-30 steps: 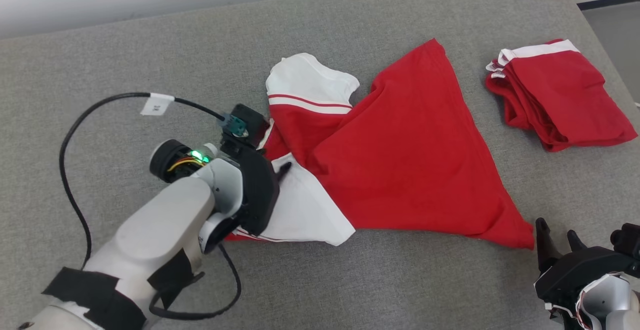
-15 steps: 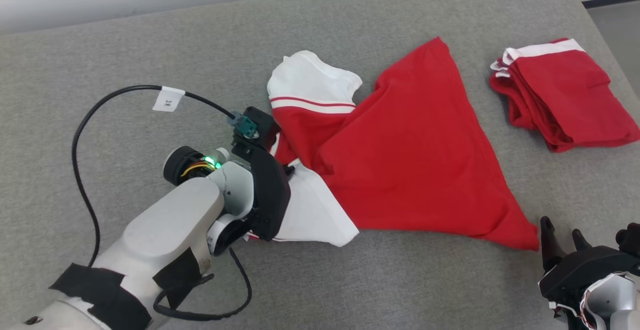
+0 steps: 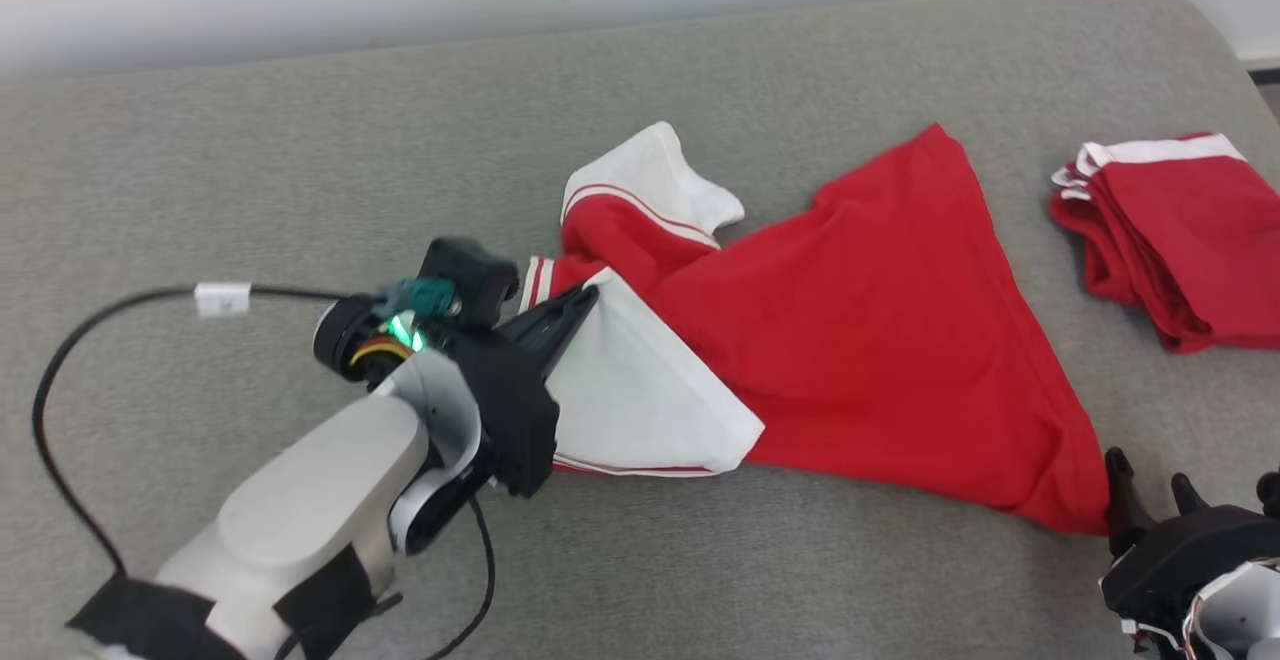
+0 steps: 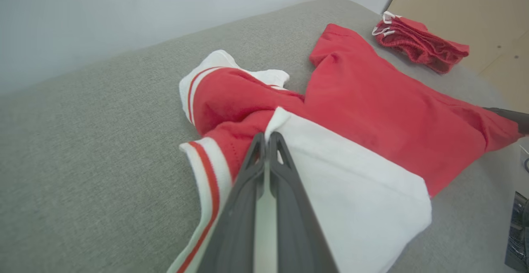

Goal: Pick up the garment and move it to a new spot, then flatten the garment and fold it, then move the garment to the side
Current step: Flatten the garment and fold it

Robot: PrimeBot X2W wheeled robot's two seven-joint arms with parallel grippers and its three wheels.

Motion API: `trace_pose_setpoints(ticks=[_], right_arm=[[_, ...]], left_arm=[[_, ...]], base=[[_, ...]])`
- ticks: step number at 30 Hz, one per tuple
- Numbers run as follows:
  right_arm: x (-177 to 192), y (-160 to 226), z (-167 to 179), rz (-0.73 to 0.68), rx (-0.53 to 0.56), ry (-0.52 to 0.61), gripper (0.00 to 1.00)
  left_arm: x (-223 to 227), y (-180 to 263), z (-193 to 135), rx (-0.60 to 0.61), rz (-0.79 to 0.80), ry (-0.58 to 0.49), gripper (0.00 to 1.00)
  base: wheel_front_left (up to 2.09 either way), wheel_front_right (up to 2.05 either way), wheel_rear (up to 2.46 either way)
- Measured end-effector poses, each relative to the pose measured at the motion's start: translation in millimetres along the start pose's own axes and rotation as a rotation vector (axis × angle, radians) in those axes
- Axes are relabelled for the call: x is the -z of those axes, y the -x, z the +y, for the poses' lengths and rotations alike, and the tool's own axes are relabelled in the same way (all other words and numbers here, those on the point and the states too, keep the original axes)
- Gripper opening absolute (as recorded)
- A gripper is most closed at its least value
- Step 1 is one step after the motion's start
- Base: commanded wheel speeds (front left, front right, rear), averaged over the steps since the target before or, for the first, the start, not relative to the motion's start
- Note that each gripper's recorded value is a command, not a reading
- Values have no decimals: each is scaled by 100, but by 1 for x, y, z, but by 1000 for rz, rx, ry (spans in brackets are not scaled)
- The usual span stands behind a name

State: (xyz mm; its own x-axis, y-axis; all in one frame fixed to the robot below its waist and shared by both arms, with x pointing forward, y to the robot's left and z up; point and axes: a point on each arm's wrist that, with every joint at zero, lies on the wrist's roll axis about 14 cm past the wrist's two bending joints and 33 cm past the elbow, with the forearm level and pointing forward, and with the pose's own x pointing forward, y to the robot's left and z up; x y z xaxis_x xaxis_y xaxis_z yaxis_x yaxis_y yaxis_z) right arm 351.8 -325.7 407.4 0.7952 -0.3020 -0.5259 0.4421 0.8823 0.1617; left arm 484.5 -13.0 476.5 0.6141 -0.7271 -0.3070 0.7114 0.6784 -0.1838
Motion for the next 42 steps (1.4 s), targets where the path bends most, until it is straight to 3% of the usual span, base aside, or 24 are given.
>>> trace_pose_setpoints(ticks=[3,4,5,7,8,9,26,42], right_arm=[[-2,0,3,0,-8,9,100],[-3,0,5,-3,-13,12,100],[-3,-1,9,1,-22,15,100],[-3,-3,16,4,-40,20,100],[-3,-4,20,5,-50,22,100],[-2,-5,23,6,-59,23,100],[2,-5,17,13,-46,11,100],[2,-7,19,12,-47,8,100]], left_arm=[[4,14,6,-37,-27,12,0],[9,18,7,-45,-16,16,10],[16,21,7,-51,3,19,27],[26,26,8,-63,32,28,39],[29,27,8,-70,46,32,54],[33,27,10,-83,59,33,100],[43,16,11,-60,183,-10,100],[35,21,4,-43,206,-25,98]], base=[[0,0,0],[0,0,0],[0,0,0],[0,0,0],[0,0,0],[0,0,0],[0,0,0],[0,0,0]])
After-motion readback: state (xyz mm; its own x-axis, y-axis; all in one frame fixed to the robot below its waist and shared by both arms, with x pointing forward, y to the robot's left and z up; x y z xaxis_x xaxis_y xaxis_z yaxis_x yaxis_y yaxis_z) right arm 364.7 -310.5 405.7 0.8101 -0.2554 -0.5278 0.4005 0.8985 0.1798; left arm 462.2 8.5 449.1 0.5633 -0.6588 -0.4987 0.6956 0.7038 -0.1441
